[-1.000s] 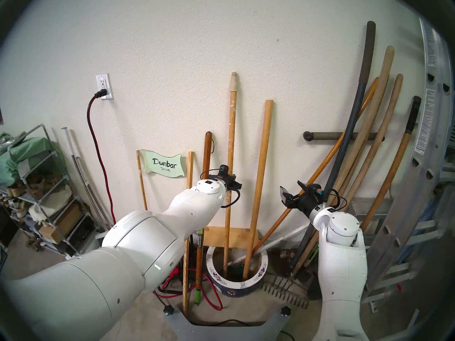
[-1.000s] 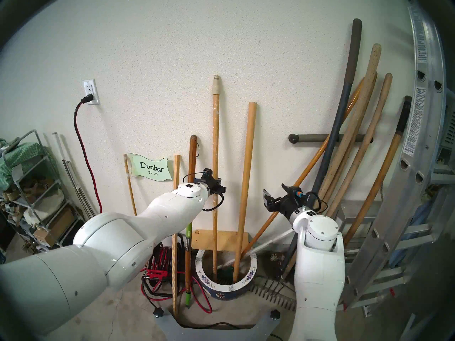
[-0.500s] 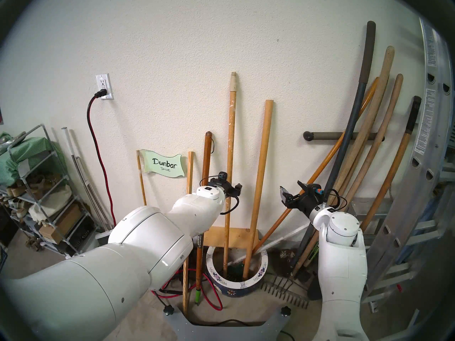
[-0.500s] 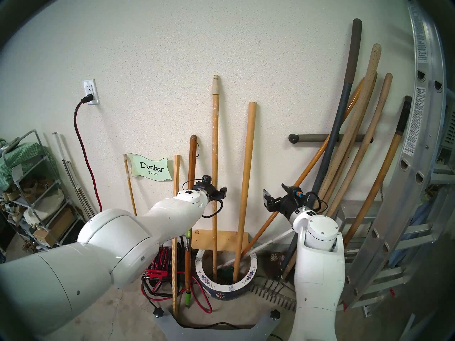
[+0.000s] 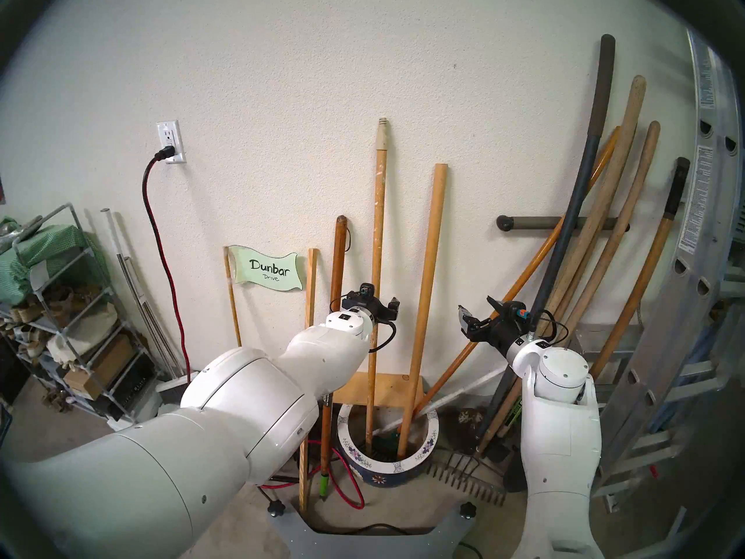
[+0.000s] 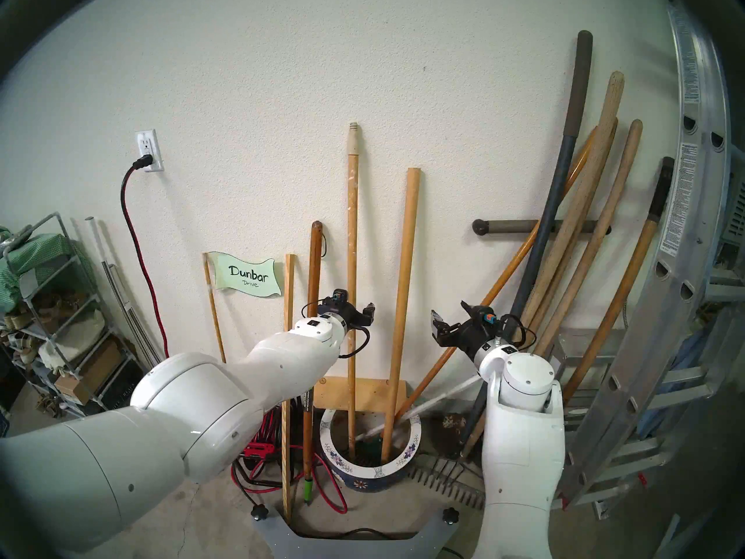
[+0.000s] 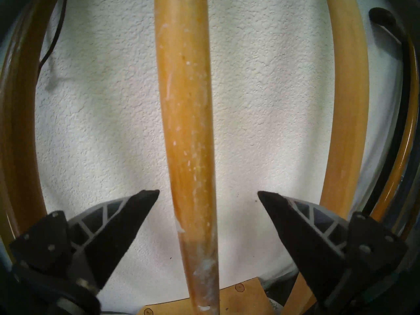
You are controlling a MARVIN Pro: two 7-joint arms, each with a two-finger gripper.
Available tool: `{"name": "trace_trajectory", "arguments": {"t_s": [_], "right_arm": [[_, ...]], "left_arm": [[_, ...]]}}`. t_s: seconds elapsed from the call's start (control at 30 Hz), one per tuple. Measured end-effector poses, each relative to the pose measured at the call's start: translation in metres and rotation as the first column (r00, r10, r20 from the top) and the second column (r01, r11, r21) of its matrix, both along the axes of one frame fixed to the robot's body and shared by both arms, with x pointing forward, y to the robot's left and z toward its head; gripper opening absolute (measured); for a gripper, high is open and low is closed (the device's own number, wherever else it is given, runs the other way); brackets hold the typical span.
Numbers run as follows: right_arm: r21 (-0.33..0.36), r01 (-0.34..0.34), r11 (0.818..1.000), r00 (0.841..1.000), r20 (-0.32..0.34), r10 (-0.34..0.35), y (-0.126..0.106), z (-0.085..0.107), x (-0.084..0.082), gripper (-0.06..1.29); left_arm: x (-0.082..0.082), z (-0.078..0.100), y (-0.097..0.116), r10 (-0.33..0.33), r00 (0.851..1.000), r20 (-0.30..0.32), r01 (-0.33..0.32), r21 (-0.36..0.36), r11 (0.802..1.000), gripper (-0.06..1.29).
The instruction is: Put wooden sticks into the pot
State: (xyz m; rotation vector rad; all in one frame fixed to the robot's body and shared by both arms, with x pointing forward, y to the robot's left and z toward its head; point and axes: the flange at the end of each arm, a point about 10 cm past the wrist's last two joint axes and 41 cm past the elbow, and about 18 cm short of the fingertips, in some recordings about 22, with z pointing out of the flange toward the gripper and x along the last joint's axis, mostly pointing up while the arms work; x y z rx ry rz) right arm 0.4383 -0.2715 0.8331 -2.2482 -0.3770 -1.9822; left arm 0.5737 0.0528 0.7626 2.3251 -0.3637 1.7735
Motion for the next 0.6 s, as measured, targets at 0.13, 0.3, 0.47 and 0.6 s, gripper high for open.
{"name": "trace_trajectory", "arguments": {"t_s": [0.13, 0.3, 0.47, 0.6], "right_arm": [[0.0, 0.0, 1.0, 1.0, 0.0, 0.0, 0.0, 0.0, 0.0, 1.21], [0.0, 0.0, 1.0, 1.0, 0.0, 0.0, 0.0, 0.0, 0.0, 1.21], [0.0, 0.0, 1.0, 1.0, 0.0, 0.0, 0.0, 0.0, 0.0, 1.21], [-0.001, 0.0, 1.0, 1.0, 0.0, 0.0, 0.0, 0.0, 0.0, 1.21]], "left_arm": [[-0.004, -0.004, -0.003, -0.001, 1.0, 0.004, 0.001, 0.013, 1.0, 1.24], [-0.007, -0.004, -0.009, -0.009, 1.0, 0.026, 0.009, 0.03, 1.0, 1.24], [-0.007, 0.0, -0.013, -0.012, 0.998, 0.056, 0.01, 0.042, 0.999, 1.24], [-0.007, 0.0, -0.01, 0.001, 0.997, 0.074, -0.006, 0.059, 0.998, 1.24]]}}
